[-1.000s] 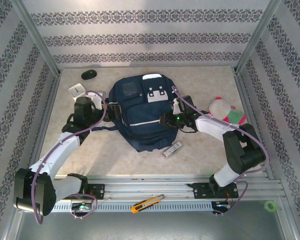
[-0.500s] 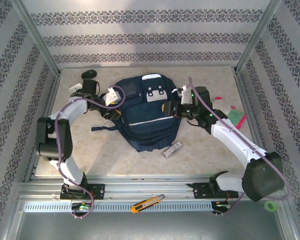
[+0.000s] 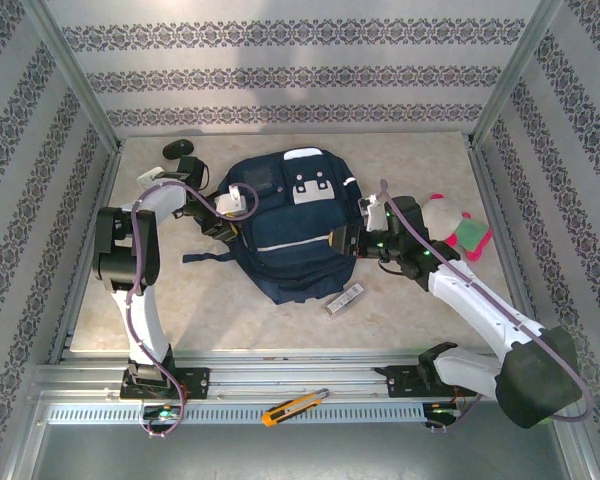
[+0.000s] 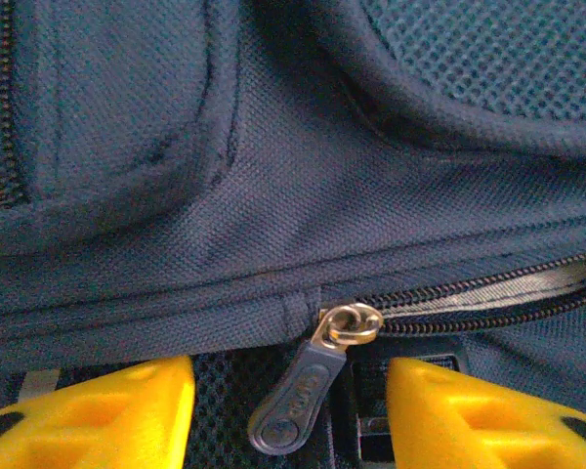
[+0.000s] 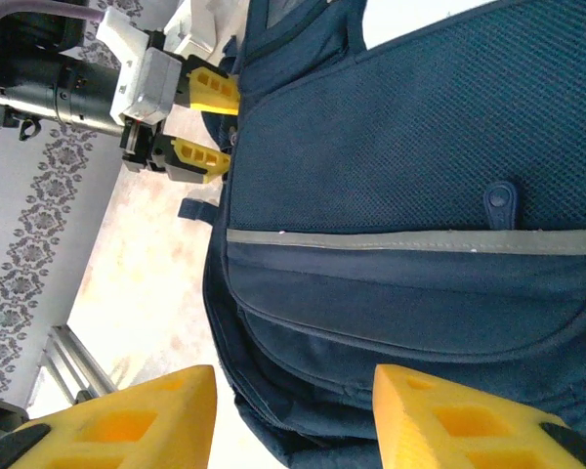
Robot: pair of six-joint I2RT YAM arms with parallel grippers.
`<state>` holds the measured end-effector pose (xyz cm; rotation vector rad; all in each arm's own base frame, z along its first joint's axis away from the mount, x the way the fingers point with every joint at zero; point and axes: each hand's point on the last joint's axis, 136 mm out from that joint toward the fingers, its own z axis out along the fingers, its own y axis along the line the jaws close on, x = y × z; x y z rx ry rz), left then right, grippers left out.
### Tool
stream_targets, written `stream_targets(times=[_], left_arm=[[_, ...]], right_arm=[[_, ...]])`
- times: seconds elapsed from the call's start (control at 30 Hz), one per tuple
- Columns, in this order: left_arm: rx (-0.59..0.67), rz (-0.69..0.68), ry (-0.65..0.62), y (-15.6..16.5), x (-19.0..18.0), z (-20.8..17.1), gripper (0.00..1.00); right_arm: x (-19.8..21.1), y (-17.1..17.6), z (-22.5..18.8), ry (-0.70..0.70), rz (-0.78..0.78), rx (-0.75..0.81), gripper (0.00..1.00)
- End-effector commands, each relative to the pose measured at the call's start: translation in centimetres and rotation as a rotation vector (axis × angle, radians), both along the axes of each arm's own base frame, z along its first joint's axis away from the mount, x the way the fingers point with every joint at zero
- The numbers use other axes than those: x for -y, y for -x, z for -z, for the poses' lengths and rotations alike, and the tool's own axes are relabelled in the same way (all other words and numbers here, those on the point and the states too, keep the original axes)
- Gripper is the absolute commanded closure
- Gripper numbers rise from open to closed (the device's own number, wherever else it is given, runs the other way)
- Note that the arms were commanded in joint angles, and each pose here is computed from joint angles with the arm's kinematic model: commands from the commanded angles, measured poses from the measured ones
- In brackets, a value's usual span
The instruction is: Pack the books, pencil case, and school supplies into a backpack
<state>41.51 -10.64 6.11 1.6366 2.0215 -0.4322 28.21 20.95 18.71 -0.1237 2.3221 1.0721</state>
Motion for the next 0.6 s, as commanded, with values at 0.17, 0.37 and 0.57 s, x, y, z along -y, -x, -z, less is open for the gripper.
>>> stream_targets(times=[0.17,0.37,0.57], left_arm=[[0.021,-0.032,0.006,2.6,-0.5,-1.7,0.89],[0.003,-0.101,0.093,3.6,0.4,-3.1,1.0],[0.001,-0.23,0.178,3.4,0.9,-3.2,1.0]], right_arm=[[-0.9,0.2,0.5,0.011,0.003,0.007,0.55],[-3.7,0.1,-0.4,0.085,-0.1,0.147,0.51],[-7.4,1.6,-0.9,0.227,-0.346,0.424,0.5]])
